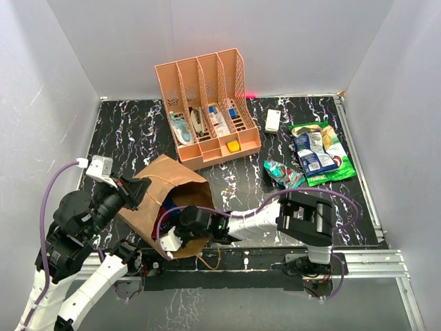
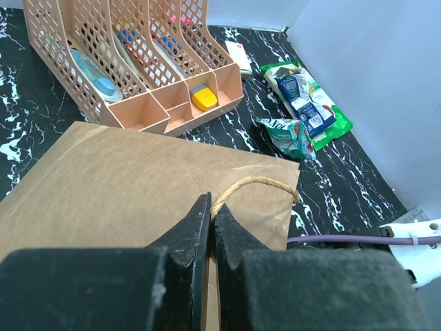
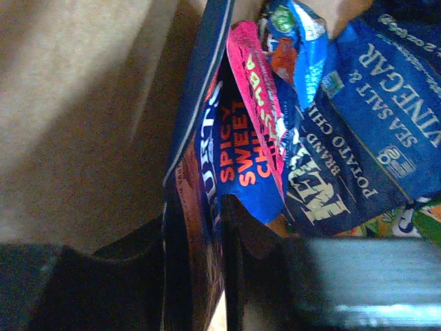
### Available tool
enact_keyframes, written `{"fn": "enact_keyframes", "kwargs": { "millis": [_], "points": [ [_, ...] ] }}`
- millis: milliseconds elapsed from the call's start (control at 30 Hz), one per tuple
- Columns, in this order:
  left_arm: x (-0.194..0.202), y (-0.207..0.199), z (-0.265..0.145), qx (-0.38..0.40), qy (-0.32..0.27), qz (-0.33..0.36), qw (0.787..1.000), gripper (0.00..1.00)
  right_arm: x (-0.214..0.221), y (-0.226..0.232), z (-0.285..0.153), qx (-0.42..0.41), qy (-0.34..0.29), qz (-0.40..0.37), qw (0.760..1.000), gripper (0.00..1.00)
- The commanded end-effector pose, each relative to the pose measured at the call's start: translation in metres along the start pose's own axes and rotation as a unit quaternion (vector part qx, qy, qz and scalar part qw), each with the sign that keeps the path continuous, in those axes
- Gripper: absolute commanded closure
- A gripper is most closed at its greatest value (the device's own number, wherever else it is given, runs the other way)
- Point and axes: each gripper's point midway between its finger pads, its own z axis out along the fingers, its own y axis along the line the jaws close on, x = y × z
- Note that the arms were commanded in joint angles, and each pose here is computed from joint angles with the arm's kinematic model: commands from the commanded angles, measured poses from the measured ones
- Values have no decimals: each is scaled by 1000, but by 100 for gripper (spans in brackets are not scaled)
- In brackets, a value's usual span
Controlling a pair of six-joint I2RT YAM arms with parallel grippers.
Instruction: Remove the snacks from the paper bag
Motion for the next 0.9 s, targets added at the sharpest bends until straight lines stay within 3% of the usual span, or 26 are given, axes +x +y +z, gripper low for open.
{"fn": "enact_keyframes", "kwargs": {
  "millis": [0, 100, 200, 533, 867],
  "points": [
    [-8, -1, -6, 1, -15, 6, 1000, 100, -22, -56, -4, 103, -33, -1, 994, 78],
    [-8, 0, -6, -1, -16, 6, 1000, 100, -23, -58, -8, 108, -37, 4, 993, 88],
    [-8, 0, -6, 0, -15, 6, 1000, 100, -25, -63, -16, 118, -41, 10, 992, 92],
    [-7, 0, -5, 0, -14, 6, 1000, 100, -44, -85, -62, 159, -75, 52, 983, 92],
    [-5, 1, -3, -1, -12, 6, 1000, 100, -77, -91, -126, 158, -157, 154, 963, 92]
  ]
}}
